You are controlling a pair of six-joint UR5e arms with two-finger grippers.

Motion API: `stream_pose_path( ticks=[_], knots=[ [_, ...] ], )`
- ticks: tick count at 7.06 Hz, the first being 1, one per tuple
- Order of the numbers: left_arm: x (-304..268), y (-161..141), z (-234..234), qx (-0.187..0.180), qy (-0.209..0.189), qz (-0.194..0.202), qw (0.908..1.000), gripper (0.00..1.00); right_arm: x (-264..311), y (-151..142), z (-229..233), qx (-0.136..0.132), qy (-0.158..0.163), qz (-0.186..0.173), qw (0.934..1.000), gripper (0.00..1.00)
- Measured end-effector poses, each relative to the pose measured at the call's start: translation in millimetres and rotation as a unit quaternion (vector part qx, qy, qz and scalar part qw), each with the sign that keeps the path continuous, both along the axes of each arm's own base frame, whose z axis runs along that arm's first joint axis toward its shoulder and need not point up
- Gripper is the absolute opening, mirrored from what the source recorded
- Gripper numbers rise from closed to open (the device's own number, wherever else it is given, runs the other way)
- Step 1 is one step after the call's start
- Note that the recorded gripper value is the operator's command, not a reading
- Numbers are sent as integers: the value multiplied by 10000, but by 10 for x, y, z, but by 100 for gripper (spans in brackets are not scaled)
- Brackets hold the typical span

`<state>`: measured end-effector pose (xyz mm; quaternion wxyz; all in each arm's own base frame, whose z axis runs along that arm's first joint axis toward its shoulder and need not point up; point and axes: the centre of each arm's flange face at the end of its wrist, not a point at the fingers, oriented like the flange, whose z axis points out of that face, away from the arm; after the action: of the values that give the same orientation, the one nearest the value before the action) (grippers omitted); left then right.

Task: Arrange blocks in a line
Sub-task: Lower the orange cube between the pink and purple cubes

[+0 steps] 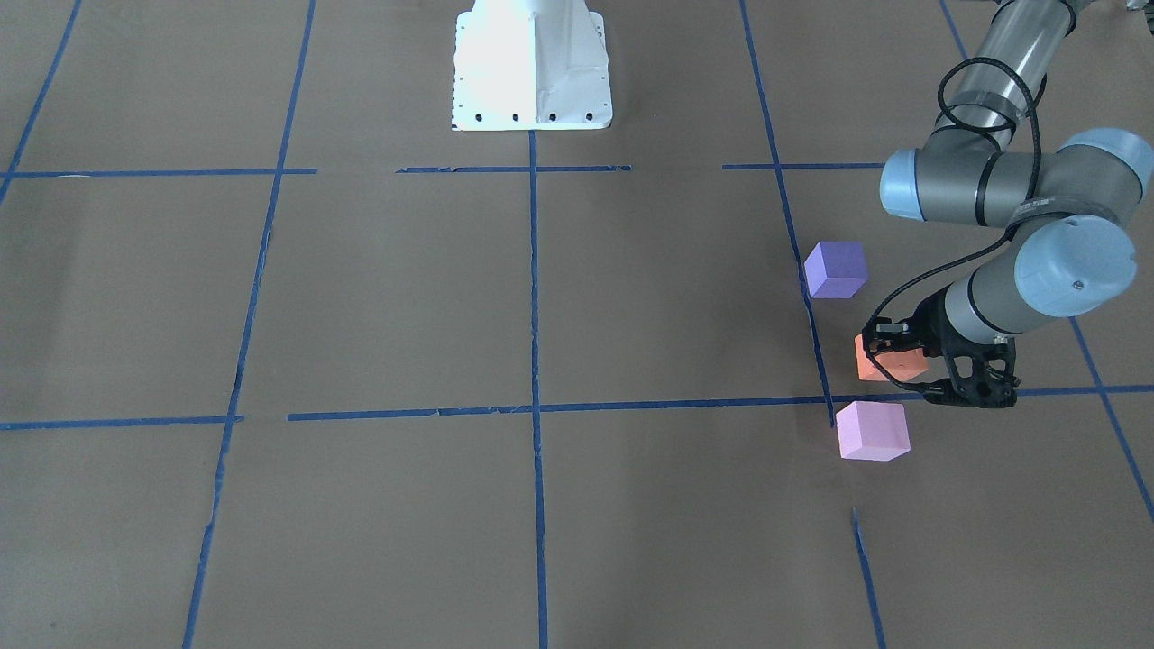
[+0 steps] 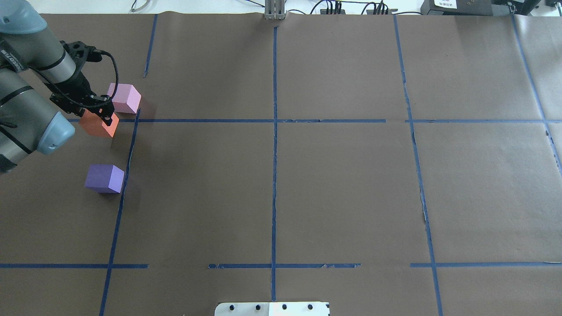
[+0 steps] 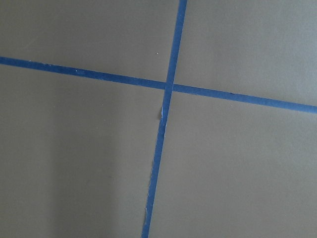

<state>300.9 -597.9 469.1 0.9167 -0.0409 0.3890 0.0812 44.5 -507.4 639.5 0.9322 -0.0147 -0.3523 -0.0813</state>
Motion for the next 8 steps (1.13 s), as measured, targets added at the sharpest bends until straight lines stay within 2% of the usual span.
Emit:
stream_pose_path(
  ticks=[8],
  knots=[
    [188, 136, 46, -223, 241, 191, 9993, 0, 0, 0, 0, 1, 0, -2, 10000, 100]
  ],
)
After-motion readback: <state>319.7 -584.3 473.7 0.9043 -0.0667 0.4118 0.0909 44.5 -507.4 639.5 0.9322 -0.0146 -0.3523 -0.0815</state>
